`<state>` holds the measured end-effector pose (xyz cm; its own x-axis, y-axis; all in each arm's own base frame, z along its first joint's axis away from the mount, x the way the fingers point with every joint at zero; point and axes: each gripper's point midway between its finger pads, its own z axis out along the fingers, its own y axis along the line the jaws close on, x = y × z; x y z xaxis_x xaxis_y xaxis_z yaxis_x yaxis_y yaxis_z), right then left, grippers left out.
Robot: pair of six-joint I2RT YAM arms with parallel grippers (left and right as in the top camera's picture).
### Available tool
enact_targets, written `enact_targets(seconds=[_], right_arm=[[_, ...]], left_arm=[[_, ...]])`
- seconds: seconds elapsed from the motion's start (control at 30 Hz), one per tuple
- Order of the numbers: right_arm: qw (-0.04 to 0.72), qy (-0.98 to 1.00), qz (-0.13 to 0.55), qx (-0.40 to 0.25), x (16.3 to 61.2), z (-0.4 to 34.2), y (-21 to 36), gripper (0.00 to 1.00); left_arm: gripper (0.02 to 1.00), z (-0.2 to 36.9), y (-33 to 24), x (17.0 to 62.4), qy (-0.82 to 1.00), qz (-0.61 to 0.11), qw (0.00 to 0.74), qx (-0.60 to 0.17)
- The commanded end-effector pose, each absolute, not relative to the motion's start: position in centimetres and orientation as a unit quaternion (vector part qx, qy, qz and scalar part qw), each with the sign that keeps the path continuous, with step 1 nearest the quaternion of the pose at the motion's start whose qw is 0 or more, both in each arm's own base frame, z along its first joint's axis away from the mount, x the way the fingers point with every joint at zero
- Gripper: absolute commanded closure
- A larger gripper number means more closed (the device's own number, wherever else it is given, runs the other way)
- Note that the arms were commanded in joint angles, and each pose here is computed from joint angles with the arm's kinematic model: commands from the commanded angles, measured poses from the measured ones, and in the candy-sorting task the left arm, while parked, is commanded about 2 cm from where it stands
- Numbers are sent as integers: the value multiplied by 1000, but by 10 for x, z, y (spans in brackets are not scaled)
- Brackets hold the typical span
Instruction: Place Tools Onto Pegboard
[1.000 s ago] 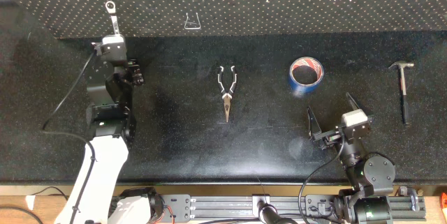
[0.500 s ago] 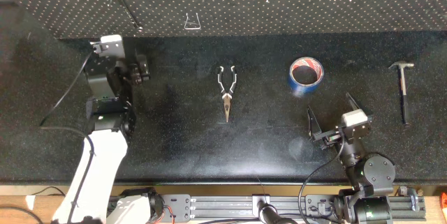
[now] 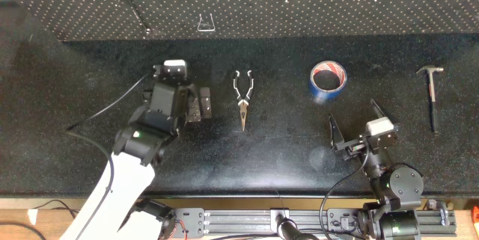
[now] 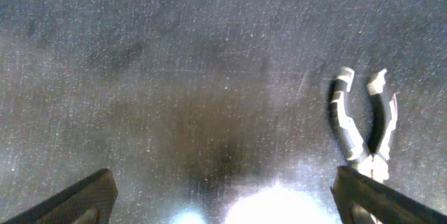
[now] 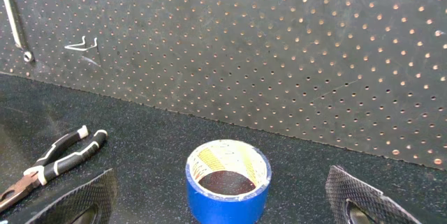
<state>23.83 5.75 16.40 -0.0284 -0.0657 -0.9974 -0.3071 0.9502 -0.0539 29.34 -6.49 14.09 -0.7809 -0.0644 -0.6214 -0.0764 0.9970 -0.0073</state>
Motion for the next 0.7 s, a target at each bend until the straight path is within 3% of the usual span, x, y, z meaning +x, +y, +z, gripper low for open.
enact_targets(seconds=[0.03, 0.2, 0.33, 0.47, 0.7], right_arm=[[683, 712, 97, -129, 238, 163, 60, 25], [683, 712, 97, -129, 238, 163, 60, 25], [683, 712, 97, -129, 238, 163, 60, 25], [683, 712, 97, -129, 238, 163, 60, 25], [683, 712, 97, -129, 238, 163, 60, 25]], left_arm=[[23, 149, -129, 319, 967, -5, 248, -52], [23, 104, -160, 354, 975, 7, 183, -129], [23, 72, -176, 375, 980, 15, 154, -125], [23, 54, -206, 387, 985, -44, 146, -87], [23, 34, -200, 377, 991, -18, 113, -64]])
